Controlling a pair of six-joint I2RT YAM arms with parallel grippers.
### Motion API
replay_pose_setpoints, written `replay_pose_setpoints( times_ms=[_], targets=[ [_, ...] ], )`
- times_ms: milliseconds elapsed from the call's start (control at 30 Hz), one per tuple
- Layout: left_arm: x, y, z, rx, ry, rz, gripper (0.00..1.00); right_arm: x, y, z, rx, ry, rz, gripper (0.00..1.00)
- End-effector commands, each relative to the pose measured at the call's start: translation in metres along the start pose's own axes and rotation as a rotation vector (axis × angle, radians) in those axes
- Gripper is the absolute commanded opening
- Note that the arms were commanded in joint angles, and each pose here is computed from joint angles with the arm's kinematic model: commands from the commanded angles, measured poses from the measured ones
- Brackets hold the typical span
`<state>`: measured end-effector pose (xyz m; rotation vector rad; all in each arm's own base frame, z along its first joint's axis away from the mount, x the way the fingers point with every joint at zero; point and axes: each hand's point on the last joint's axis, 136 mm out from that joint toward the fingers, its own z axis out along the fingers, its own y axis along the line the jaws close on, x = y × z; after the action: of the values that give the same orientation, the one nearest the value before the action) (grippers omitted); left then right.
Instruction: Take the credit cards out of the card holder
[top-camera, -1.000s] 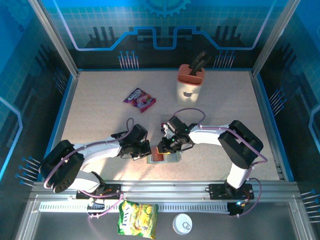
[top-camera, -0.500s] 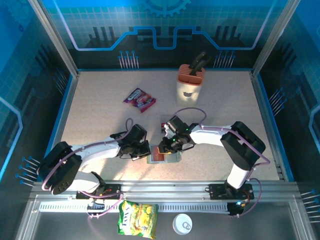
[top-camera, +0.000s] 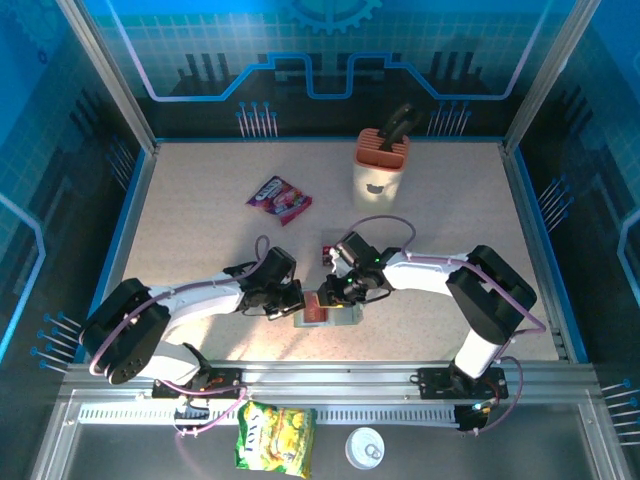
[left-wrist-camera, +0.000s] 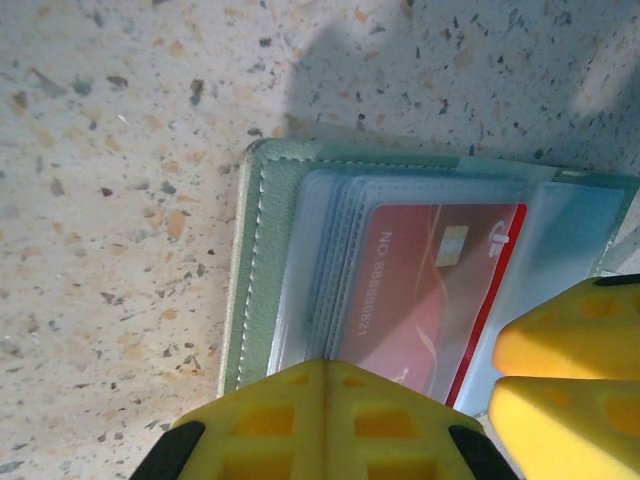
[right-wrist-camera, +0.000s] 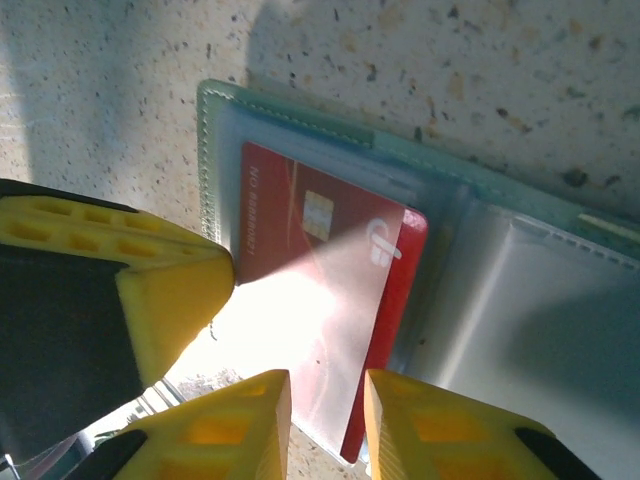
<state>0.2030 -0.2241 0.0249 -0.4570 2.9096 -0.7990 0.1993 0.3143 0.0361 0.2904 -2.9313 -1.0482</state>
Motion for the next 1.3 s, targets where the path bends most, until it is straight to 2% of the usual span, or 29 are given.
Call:
replay_pose_setpoints(
  times_ms=[0,567,1000,1267],
  targets=[
    [0.0,0.001,0.002,-0.007,0.012,0.005,0.0,0.003,0.002,-0.003,-0.015,0.005,0.009,0.26],
    [0.003,0.016,0.003,-0.067,0.017,-0.001,0.0,0.006,-0.007,0.015,-0.028,0.049,0.044,0.27],
    [0.004,0.019,0.004,-0.079,0.02,-0.002,0.0,0.013,-0.028,0.008,0.105,0.058,0.038,0.28],
    [0.003,0.019,0.002,-0.08,0.015,-0.002,0.0,0.012,-0.026,0.002,0.112,0.043,0.023,0.28]
  ],
)
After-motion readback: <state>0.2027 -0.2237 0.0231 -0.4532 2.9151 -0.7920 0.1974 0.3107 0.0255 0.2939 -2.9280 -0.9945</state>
